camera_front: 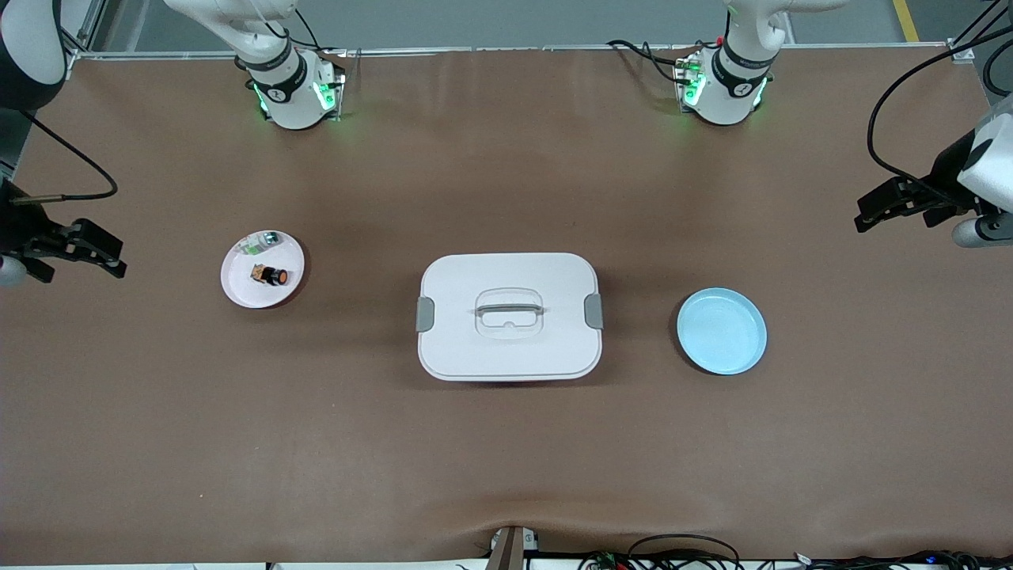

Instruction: Transfer orange switch to right arm and place

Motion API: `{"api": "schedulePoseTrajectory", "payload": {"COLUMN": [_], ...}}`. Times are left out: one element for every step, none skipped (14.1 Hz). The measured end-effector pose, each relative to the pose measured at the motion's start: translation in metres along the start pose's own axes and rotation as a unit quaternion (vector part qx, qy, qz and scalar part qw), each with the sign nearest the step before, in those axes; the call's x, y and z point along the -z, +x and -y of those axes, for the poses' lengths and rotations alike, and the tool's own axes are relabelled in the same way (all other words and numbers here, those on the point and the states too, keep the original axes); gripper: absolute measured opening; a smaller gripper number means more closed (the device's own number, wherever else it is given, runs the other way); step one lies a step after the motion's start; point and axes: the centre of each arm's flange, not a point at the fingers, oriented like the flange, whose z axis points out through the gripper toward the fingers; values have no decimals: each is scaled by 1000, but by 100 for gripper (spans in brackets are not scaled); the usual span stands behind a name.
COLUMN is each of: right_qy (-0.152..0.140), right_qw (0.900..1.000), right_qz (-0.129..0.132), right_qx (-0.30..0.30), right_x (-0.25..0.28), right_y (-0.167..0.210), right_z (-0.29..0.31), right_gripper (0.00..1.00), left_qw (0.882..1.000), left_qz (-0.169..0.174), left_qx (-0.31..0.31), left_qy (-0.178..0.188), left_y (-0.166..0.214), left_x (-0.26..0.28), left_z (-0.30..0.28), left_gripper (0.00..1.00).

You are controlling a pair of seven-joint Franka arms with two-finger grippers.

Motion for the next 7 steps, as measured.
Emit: {"api": "schedulePoseTrajectory", "payload": {"right_qy": [-2, -4, -4, -3, -1, 1, 3], "right_qw": [1000, 1000, 1000, 1000, 1000, 1000, 1000], "right_qz": [-3, -4, -3, 2, 7, 11, 17], "right_qx": [-4, -9, -13, -16, -18, -20, -22], "right_x": [6, 11, 15, 17, 17, 17, 17], "right_y": [0, 0, -1, -2, -2, -2, -1], "right_z": [-4, -10, -15, -18, -18, -18, -18], "right_gripper": [100, 100, 100, 100, 100, 100, 100], "left_qw": [1000, 1000, 1000, 1000, 1000, 1000, 1000], "left_qz": [0, 0, 0, 1, 2, 3, 5], "left_qx": [0, 0, 0, 0, 0, 0, 0], "left_qy": [0, 0, 0, 0, 0, 0, 1], "left_y": [0, 0, 0, 0, 0, 0, 1], "left_x": [0, 0, 0, 0, -1, -2, -3], "left_z": [0, 0, 0, 0, 0, 0, 0], "left_gripper": [100, 100, 100, 100, 100, 100, 100]}}
